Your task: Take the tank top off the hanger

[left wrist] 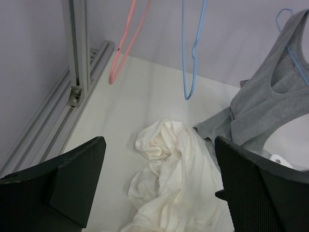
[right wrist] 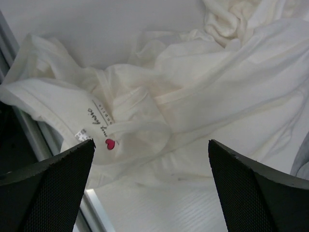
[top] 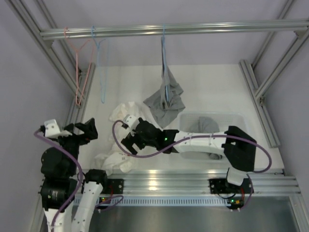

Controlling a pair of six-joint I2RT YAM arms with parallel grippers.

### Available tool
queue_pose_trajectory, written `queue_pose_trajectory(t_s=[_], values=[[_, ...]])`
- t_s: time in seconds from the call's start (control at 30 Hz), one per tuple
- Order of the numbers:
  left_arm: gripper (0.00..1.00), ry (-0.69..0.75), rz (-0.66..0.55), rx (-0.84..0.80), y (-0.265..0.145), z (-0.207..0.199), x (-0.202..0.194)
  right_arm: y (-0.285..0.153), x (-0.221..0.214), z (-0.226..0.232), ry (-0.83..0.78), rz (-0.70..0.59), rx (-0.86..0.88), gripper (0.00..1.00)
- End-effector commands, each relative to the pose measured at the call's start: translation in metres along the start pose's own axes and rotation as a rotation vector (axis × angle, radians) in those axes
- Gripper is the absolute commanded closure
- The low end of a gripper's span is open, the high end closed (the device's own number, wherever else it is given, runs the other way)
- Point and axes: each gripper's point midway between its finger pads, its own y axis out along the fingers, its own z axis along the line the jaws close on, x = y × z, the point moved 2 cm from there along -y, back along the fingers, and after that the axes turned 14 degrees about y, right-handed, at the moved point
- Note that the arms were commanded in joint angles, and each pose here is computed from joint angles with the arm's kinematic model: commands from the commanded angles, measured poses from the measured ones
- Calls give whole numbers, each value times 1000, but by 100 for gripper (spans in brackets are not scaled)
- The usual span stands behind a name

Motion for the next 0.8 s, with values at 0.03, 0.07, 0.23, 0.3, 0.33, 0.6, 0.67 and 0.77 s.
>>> queue_pose_trajectory(t_s=[0.03, 0.07, 0.23, 0.3, 0.33, 0.6, 0.67, 0.77], values=[[1, -53, -136, 86, -12, 16, -13, 36, 3, -26, 22, 65, -135, 1], [1, -43, -113, 103, -8, 19, -29, 41, 12, -36, 72, 49, -170, 1], [1, -38, -143, 144, -14, 27, -26, 70, -20, -66, 146, 133, -329, 1], [1, -28, -130, 125, -12, 24, -27, 83, -26, -74, 107, 156, -380, 1], [1, -23, -125, 104, -11, 20, -29, 87, -31, -78, 92, 170, -399, 1], [1, -16, -121, 79, -10, 16, -29, 118, -105, -79, 151, 427, -336, 1], [1, -14, -122, 65, -10, 14, -29, 117, -122, -77, 163, 468, -325, 3], [1, -10, -118, 56, -10, 13, -29, 110, -136, -81, 125, 474, -387, 34]])
